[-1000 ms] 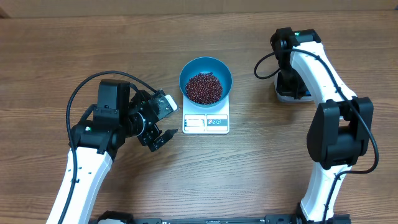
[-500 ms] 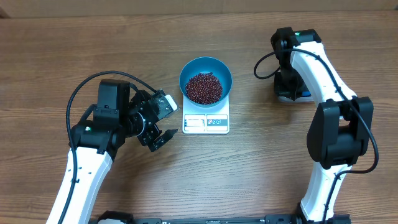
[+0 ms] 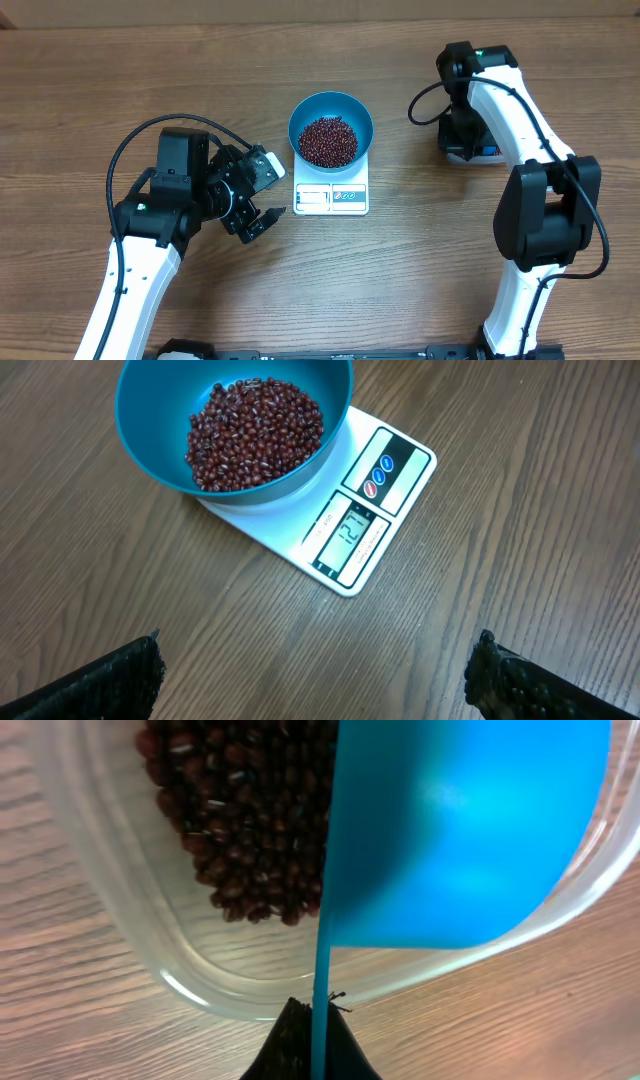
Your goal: Scoop item into bowl and weigh 150g on scale
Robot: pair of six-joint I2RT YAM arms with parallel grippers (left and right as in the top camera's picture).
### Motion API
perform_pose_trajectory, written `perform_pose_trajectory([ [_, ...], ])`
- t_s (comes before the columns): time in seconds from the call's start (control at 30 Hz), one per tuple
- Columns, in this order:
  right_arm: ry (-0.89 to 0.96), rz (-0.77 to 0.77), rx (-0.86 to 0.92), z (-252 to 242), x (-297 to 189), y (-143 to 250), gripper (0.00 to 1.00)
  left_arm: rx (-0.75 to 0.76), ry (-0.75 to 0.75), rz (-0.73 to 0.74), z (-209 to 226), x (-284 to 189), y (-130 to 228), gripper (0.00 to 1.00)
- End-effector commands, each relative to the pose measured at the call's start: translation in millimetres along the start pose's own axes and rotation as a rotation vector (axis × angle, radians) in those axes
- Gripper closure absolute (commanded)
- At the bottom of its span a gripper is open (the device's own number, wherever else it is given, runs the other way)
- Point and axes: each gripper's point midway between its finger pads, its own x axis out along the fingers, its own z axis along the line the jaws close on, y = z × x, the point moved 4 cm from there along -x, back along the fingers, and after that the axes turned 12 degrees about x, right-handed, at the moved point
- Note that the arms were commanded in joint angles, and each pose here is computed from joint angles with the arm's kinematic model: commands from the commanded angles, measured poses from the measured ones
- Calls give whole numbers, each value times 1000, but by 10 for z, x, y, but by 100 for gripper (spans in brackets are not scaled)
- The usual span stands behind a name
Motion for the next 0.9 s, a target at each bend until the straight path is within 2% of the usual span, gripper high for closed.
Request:
perform_pose_trajectory([
  [0.0,-85,5,-3,132,-71,-37,96,11,7,6,-5,21,30,0],
  [0.47,-199,21,36,94,-201,-139,96,11,7,6,-5,21,30,1],
  [0.87,-440,102,54,-44,-234,-223,96,11,7,6,-5,21,30,1],
])
